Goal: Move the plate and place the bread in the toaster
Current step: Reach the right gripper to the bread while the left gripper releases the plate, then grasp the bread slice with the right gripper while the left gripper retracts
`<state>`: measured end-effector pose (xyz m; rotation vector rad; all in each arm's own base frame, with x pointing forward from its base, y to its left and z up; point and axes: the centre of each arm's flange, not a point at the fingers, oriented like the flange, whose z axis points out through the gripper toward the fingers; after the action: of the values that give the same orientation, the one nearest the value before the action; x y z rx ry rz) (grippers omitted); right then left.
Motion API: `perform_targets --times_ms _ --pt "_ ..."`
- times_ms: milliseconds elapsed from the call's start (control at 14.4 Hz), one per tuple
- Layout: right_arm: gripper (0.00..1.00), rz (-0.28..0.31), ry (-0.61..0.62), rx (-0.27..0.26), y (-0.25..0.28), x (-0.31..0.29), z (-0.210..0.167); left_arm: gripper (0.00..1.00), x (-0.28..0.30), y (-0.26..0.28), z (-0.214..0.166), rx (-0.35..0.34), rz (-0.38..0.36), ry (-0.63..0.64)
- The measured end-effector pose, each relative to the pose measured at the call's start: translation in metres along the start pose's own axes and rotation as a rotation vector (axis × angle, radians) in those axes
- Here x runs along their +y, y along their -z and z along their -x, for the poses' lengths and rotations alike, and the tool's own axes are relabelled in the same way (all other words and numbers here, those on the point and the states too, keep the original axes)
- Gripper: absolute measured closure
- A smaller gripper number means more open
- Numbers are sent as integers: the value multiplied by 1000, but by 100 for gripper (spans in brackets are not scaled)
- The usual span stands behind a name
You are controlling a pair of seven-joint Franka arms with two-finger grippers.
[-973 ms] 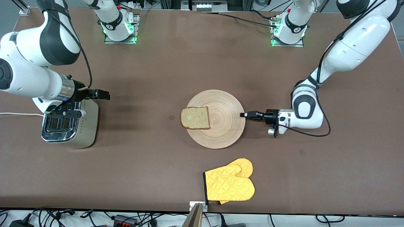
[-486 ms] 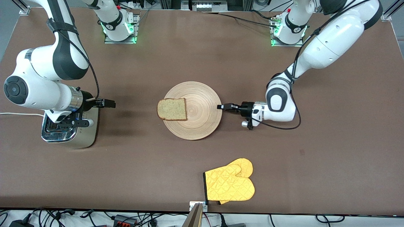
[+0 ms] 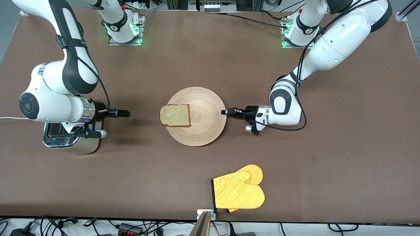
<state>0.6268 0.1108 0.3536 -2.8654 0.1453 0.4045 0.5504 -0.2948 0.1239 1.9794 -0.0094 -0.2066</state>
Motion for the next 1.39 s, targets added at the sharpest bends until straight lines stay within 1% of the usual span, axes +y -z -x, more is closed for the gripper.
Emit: perform_targets --times_ms 139,347,417,486,556,625,834,973,1112,1251,1320,1390 --pt "0 -32 -15 -20 -10 -1 -3 88 -5 5 -2 8 -8 3" --pt "0 -52 -32 -49 -28 2 -9 66 -5 6 -4 10 -9 1" --pt "0 -52 -35 -55 -34 3 -11 66 -6 7 -5 13 -10 0" --pt "0 -52 -36 -62 -39 3 -12 60 -7 10 -8 20 -14 -1" --pt "0 -54 -35 -70 -45 1 -13 52 -8 15 -11 28 -18 -2" --pt "0 -67 -35 -75 -52 -4 -14 46 -11 21 -15 35 -27 -8" --pt "0 -140 -18 -97 -82 -24 -18 46 -17 49 -32 33 -66 -55" --pt "0 -187 -3 -118 -104 -30 -21 47 -23 77 -44 3 -74 -71" --pt "0 -213 -1 -135 -118 -30 -24 47 -30 114 -54 -42 -90 -72" --pt "0 -236 25 -136 -127 -37 -24 47 -36 160 -62 -75 -129 -76" --pt "0 -249 41 -137 -132 -43 -23 46 -38 186 -66 -82 -161 -88" --pt "0 -268 57 -140 -137 -47 -23 47 -37 212 -69 -86 -212 -109"
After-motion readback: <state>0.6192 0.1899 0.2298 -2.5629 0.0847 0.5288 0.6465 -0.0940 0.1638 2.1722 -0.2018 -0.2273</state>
